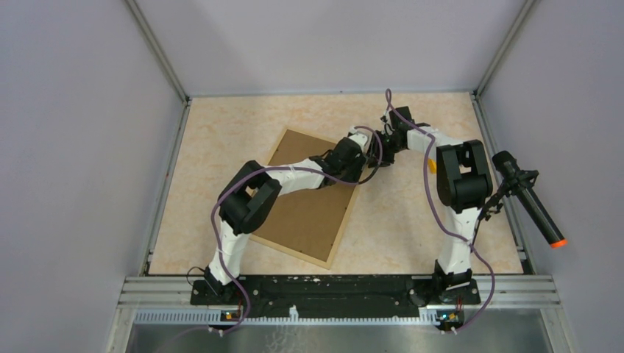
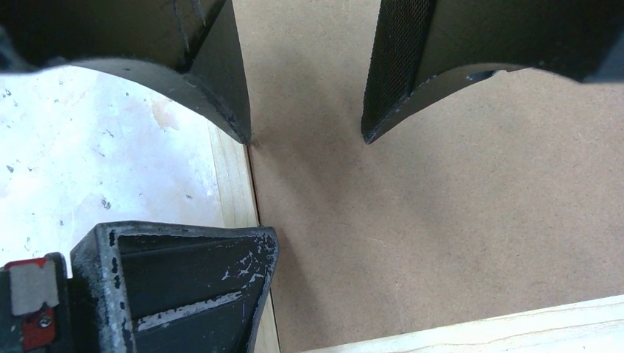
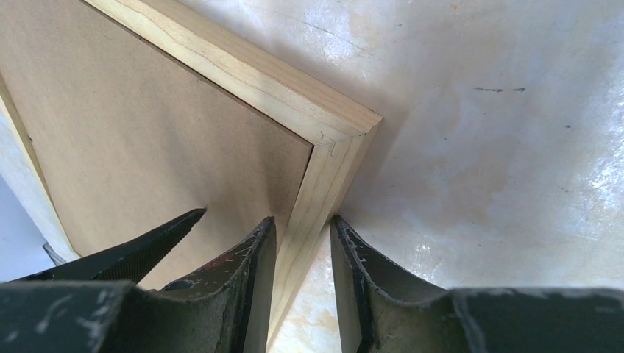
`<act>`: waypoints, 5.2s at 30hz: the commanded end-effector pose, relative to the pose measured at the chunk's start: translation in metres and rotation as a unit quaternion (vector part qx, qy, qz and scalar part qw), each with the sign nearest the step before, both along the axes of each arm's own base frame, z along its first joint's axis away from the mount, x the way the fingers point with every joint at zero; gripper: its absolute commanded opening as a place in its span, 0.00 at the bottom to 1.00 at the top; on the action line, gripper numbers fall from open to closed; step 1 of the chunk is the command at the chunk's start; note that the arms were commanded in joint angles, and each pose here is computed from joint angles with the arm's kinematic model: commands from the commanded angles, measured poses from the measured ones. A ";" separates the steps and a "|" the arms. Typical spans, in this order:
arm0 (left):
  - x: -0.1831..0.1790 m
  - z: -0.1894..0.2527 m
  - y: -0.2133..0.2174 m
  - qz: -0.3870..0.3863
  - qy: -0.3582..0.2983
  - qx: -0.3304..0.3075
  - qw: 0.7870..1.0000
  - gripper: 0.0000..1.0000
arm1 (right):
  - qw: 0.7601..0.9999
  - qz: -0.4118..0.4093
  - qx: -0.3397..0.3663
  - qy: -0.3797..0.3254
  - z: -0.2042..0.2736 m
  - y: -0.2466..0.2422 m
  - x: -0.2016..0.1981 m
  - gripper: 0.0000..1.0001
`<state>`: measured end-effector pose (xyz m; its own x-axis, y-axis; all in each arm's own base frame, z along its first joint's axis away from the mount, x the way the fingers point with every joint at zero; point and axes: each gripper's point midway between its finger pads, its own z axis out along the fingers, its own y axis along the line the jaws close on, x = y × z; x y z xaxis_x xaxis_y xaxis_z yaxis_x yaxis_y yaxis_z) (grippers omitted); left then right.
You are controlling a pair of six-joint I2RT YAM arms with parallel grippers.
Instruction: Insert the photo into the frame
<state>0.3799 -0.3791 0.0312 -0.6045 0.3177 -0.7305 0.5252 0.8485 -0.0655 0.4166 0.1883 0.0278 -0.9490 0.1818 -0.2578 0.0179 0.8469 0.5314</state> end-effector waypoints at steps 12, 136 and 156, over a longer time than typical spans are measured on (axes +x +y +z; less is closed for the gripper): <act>-0.095 -0.120 0.065 -0.011 0.240 0.128 0.962 0.63 | 0.998 0.020 -0.032 0.059 -0.041 -0.001 -0.033 0.33; -0.111 -0.082 0.109 0.088 0.335 -0.096 0.933 0.67 | 0.975 -0.099 -0.178 0.092 -0.124 0.026 -0.117 0.28; -0.047 0.027 0.062 0.057 0.342 -0.306 0.887 0.56 | 0.981 0.069 -0.170 0.070 0.004 0.020 -0.063 0.38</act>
